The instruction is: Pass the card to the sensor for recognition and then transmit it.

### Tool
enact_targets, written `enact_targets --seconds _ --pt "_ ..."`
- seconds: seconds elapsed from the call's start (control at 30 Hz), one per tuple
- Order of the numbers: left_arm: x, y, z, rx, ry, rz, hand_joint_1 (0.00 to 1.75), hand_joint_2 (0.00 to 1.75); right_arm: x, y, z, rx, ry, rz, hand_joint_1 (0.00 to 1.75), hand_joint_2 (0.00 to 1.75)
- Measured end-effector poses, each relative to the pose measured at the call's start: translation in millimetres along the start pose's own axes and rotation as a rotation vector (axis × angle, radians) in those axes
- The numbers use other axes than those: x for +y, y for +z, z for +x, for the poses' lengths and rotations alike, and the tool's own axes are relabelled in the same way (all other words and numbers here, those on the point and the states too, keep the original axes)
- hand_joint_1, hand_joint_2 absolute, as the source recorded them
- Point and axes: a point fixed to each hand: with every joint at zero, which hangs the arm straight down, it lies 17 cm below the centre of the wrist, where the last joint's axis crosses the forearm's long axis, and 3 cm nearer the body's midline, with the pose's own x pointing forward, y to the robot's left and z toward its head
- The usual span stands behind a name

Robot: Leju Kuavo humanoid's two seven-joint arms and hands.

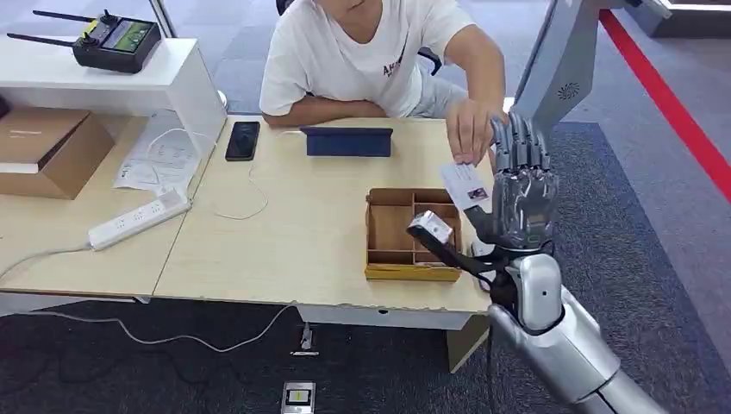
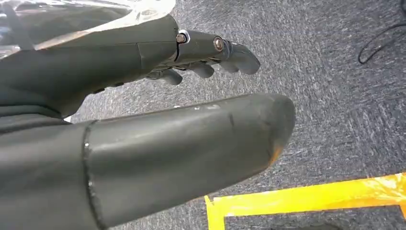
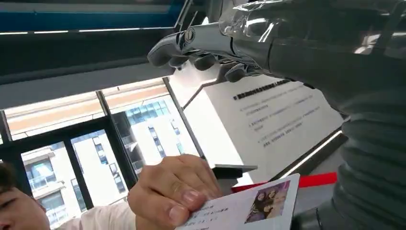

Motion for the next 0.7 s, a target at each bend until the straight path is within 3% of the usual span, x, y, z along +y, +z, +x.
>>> enact_targets --seconds 0.03,0.07,0.1,0.7 --pt "0.0 0.0 0.2 -0.001 0.0 0.0 0.0 0.0 0.5 0.7 0.1 -0.001 0.0 0.002 0.52 1.75" --pt "0.0 0.0 0.4 -0.003 0.0 0.0 0.0 0.0 1.0 1.3 0.2 -0.003 0.0 0.004 1.52 1.75" --pt "0.0 0.0 0.6 -0.004 0.0 0.0 0.0 0.0 1.5 2.0 0.6 -0.005 0.0 0.006 1.75 1.75" --pt "-1.0 0.4 0.3 0.0 0.0 -0.003 0.0 0.0 10.4 8.1 7.1 0.001 -0.076 0.041 1.75 1.75"
